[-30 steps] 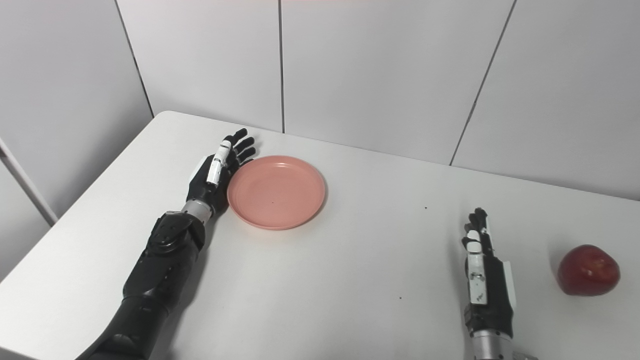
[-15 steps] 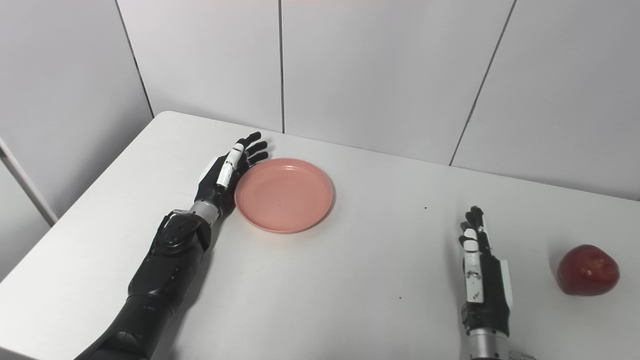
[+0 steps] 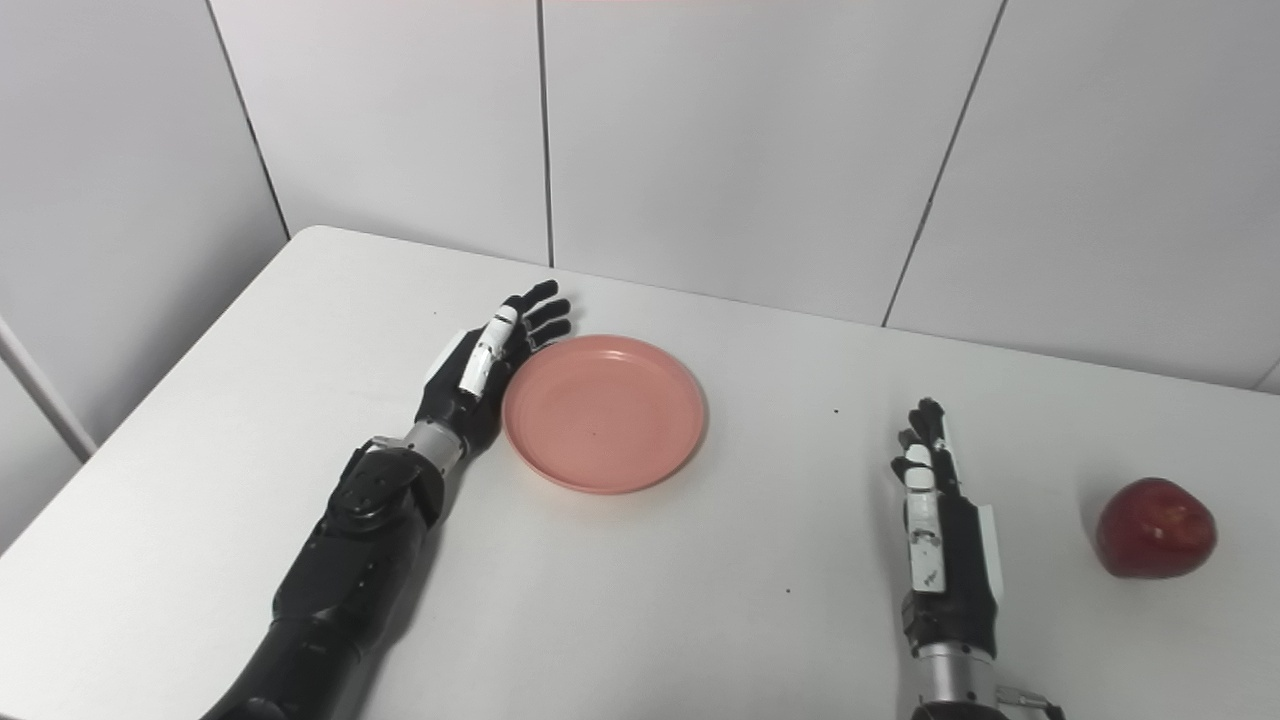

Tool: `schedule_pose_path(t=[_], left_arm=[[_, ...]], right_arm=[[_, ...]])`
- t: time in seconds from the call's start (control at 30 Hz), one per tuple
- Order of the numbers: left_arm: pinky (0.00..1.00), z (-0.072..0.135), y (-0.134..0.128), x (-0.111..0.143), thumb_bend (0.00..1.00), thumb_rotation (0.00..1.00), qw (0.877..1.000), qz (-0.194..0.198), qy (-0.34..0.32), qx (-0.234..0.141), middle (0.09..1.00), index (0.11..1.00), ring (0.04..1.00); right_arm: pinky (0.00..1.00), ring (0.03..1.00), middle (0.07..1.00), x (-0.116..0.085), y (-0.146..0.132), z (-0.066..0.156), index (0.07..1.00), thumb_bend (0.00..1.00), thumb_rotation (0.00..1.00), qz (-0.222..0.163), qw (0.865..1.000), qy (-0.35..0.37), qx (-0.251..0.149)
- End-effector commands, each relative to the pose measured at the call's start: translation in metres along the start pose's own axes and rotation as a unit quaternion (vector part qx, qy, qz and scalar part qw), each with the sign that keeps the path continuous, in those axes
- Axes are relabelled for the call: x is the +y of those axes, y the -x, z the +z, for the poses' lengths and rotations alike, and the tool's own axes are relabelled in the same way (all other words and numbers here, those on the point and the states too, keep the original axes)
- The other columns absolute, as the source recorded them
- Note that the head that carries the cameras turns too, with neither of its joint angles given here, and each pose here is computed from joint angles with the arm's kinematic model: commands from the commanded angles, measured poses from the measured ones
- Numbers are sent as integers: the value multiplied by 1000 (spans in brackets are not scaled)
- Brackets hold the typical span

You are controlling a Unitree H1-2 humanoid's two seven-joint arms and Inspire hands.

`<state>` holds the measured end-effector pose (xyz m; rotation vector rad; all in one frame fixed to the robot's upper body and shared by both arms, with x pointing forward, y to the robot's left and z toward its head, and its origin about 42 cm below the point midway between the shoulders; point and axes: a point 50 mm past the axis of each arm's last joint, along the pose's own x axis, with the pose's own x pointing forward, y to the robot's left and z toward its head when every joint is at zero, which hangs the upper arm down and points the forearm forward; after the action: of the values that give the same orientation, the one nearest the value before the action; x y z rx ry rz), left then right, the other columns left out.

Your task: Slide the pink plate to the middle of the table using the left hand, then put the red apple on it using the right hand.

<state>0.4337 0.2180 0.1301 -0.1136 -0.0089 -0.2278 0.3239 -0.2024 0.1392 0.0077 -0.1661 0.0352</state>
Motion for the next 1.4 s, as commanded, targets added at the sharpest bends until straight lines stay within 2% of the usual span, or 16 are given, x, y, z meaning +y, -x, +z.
schedule_pose_path(t=[0.0,0.77,1.17,1.37], left_arm=[[859,-26,13,-6,343,1000,998,-1,15,63,885,864,886],[863,-21,32,-70,377,1000,997,-42,20,59,891,876,886],[874,-25,46,-89,343,1000,995,-68,21,64,898,883,892],[886,-28,49,-89,365,1000,996,-62,23,67,900,894,893]], right_arm=[[960,967,972,2,-6,15,971,218,1000,-1,1000,0,-21],[980,966,965,11,-8,21,962,226,1000,-9,1000,-1,-17],[963,960,955,14,-8,23,956,242,1000,-12,1000,0,-14],[948,952,952,16,-9,25,950,251,1000,-13,1000,7,-14]])
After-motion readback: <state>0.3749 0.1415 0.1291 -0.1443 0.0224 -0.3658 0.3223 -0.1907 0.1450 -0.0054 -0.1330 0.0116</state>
